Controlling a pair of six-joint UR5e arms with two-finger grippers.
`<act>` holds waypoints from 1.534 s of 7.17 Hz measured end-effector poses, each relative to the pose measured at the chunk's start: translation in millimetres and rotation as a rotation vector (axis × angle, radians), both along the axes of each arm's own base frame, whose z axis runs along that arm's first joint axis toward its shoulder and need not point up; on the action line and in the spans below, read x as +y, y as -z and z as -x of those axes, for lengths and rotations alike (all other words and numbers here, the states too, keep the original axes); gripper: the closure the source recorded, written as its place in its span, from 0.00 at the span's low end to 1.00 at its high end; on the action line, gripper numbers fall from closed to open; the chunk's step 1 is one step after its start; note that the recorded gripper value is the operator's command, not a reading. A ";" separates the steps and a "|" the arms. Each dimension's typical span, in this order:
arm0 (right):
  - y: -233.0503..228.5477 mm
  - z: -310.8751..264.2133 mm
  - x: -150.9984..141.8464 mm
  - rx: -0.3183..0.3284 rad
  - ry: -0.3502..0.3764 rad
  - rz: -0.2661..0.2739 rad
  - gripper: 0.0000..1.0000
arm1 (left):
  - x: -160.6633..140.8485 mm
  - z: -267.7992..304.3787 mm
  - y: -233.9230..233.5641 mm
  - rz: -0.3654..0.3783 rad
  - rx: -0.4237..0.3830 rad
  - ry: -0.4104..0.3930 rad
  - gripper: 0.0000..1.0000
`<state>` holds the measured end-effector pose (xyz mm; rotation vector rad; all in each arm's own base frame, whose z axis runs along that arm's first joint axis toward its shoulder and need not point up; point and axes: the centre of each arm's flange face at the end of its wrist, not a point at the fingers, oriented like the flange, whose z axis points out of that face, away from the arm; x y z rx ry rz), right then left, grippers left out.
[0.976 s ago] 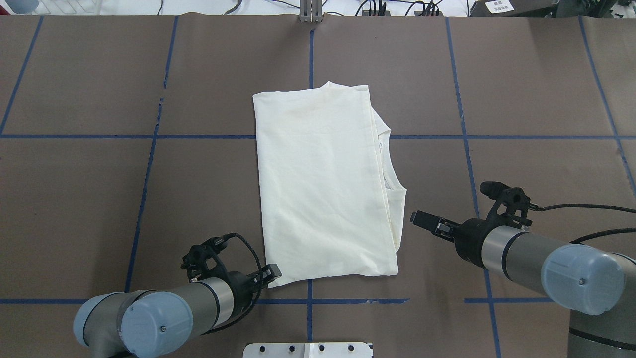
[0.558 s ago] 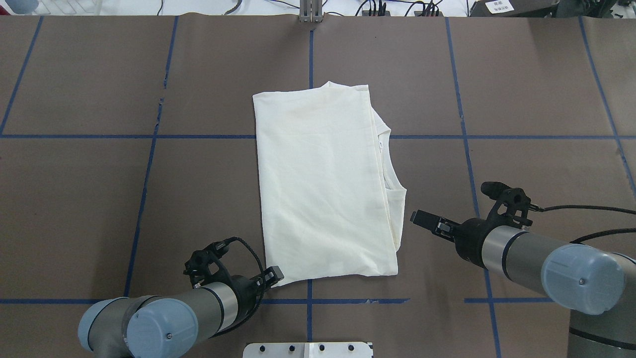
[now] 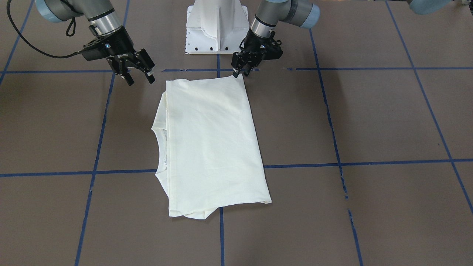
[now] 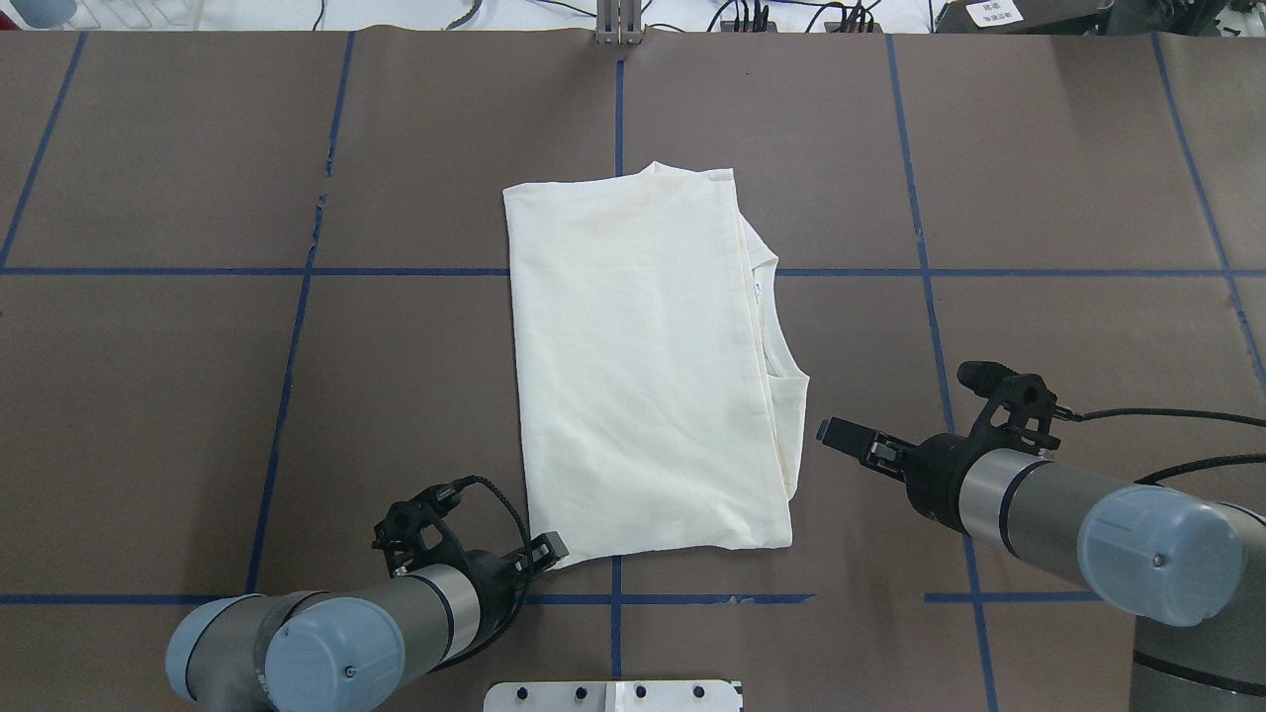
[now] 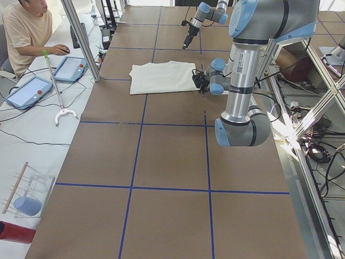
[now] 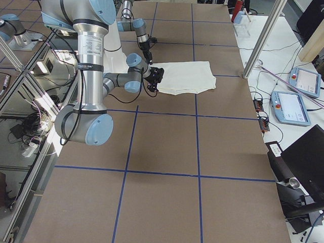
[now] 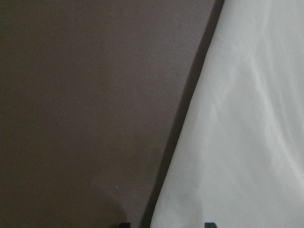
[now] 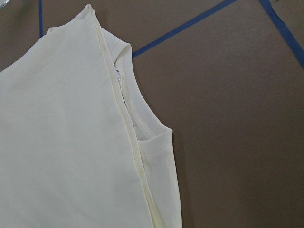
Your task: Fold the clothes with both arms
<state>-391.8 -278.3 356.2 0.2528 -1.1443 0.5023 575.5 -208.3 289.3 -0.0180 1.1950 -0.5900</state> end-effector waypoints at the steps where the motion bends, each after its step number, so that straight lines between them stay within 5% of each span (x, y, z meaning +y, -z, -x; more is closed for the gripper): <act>1: -0.3 0.0 -0.3 0.001 -0.002 -0.001 0.00 | -0.2 -1.1 0.1 -0.002 -0.001 0.000 0.41; 6: -1.0 -0.5 -0.8 0.003 -0.008 -0.003 0.00 | -2.0 -2.5 5.6 -0.005 0.007 0.002 0.55; 11: -1.5 -0.3 -0.9 0.004 -0.008 -0.003 0.00 | -3.1 -2.0 6.0 -0.005 0.007 0.004 0.59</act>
